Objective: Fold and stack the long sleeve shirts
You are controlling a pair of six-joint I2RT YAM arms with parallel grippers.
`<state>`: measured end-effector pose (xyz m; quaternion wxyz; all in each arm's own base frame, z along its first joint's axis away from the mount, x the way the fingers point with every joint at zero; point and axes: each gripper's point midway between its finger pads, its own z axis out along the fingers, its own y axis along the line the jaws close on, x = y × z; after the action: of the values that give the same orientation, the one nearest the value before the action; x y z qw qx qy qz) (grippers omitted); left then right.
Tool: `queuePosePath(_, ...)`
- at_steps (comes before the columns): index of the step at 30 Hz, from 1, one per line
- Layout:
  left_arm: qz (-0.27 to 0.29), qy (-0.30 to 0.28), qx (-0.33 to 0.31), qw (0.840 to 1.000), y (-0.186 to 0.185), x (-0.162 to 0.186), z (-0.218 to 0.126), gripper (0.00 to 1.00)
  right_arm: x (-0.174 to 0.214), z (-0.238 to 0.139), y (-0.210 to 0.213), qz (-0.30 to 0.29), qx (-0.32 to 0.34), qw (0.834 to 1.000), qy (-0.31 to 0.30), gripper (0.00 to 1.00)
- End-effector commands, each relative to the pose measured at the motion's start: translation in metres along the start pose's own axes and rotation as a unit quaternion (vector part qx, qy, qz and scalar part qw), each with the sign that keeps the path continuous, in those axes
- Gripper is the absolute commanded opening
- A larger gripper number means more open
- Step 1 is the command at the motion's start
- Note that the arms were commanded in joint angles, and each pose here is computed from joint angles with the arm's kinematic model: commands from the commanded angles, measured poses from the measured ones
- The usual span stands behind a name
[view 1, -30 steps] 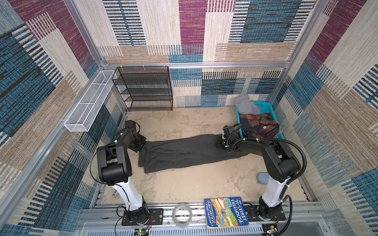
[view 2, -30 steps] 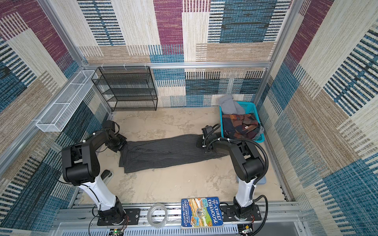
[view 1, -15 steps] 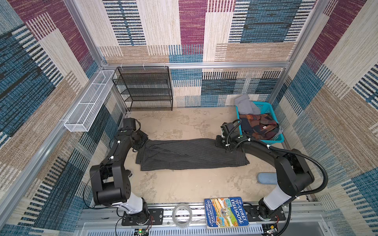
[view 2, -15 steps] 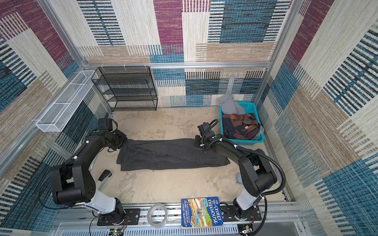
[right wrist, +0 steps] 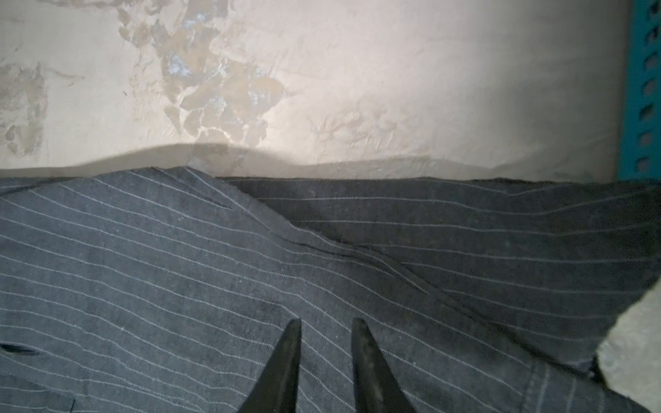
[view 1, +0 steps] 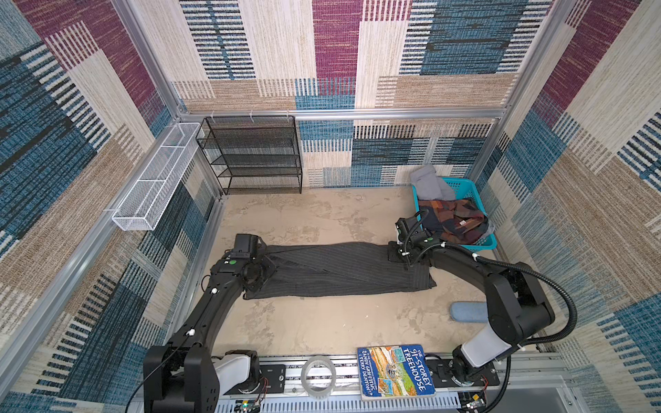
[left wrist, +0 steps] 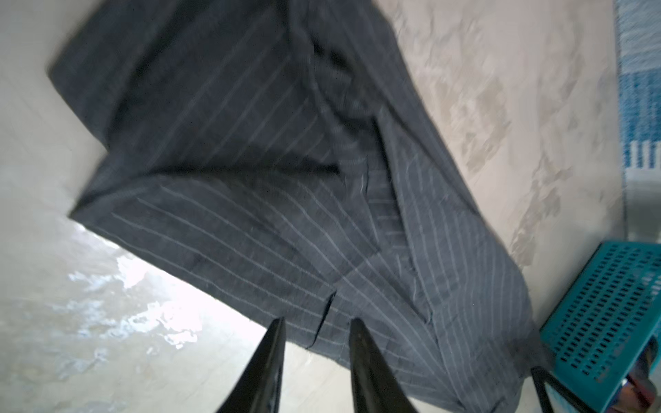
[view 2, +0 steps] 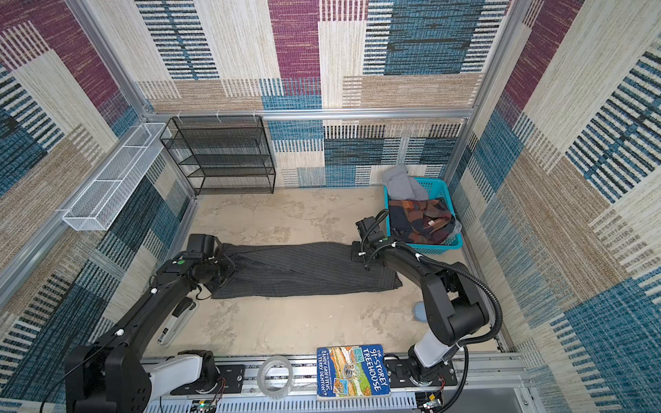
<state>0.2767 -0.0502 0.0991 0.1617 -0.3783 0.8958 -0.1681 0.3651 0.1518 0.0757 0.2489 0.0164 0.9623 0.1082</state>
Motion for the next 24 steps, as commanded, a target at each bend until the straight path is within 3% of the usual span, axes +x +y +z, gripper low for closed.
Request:
queuePosePath(1, -0.019, 0.009, -0.004, 1.000, -0.001, 0.010, 0.014, 0.33, 0.002, 0.003, -0.003, -0.016, 0.007, 1.000, 0.003, 0.28)
queuePosePath(12, -0.018, 0.056, -0.044, 0.997, 0.001, 0.016, 0.080, 0.29, 0.028, 0.022, -0.019, -0.010, 0.032, 0.999, 0.035, 0.27)
queuePosePath(24, 0.012, 0.060, -0.062, 0.996, -0.032, -0.015, 0.127, 0.27, 0.062, 0.036, -0.012, 0.012, 0.018, 0.997, 0.073, 0.27)
